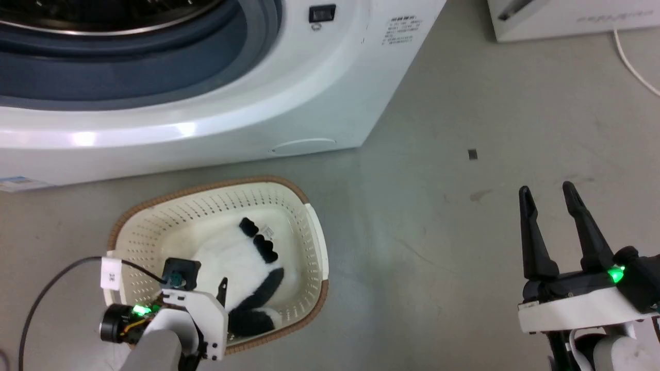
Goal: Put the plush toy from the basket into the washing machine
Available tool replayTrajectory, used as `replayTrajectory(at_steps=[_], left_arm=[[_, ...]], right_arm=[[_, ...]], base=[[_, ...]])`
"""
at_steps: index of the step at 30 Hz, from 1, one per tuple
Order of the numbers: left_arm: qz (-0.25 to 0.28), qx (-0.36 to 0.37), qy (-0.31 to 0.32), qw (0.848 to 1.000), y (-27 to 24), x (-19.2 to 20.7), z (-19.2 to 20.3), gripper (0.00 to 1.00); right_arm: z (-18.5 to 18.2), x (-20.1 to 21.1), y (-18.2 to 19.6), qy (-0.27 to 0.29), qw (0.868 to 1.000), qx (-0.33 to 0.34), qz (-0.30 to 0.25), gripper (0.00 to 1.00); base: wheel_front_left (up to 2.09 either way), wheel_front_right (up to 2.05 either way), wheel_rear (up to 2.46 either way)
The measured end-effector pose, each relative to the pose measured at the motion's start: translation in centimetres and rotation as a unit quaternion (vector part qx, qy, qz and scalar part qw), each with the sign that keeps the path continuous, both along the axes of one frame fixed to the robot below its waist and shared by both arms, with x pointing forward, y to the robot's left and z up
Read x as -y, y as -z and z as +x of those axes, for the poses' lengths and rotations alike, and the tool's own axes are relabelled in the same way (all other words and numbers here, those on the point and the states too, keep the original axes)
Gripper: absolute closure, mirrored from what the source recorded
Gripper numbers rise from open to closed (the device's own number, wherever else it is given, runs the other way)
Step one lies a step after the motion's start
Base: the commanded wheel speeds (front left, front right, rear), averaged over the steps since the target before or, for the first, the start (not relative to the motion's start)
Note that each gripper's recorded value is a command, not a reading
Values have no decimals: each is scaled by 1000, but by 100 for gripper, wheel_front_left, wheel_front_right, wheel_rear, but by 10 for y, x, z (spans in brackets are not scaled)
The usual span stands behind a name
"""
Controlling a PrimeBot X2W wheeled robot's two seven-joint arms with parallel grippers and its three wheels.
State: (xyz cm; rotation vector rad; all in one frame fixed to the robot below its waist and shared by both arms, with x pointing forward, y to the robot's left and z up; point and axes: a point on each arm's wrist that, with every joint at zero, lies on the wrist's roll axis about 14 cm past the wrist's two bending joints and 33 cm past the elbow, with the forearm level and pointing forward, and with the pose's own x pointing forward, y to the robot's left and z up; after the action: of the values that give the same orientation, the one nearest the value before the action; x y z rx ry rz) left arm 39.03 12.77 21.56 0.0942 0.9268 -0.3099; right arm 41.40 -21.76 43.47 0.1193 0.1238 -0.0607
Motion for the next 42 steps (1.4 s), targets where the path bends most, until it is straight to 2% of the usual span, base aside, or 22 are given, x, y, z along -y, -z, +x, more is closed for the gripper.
replayTrajectory(at_steps=[14,32,33,42], left_arm=[[22,-72,59,995,56,4,-2,0],[34,-124,102,986,111,10,1,0],[31,-125,100,987,111,11,0,100],[21,-121,91,988,101,11,2,100]], right_arm=[[4,21,31,37,999,-29,12,0],[11,28,61,51,997,-50,19,0],[11,27,61,50,997,-49,21,0],[15,17,56,37,998,-40,33,0]], base=[[0,0,0],[0,0,0],[0,0,0],[0,0,0]])
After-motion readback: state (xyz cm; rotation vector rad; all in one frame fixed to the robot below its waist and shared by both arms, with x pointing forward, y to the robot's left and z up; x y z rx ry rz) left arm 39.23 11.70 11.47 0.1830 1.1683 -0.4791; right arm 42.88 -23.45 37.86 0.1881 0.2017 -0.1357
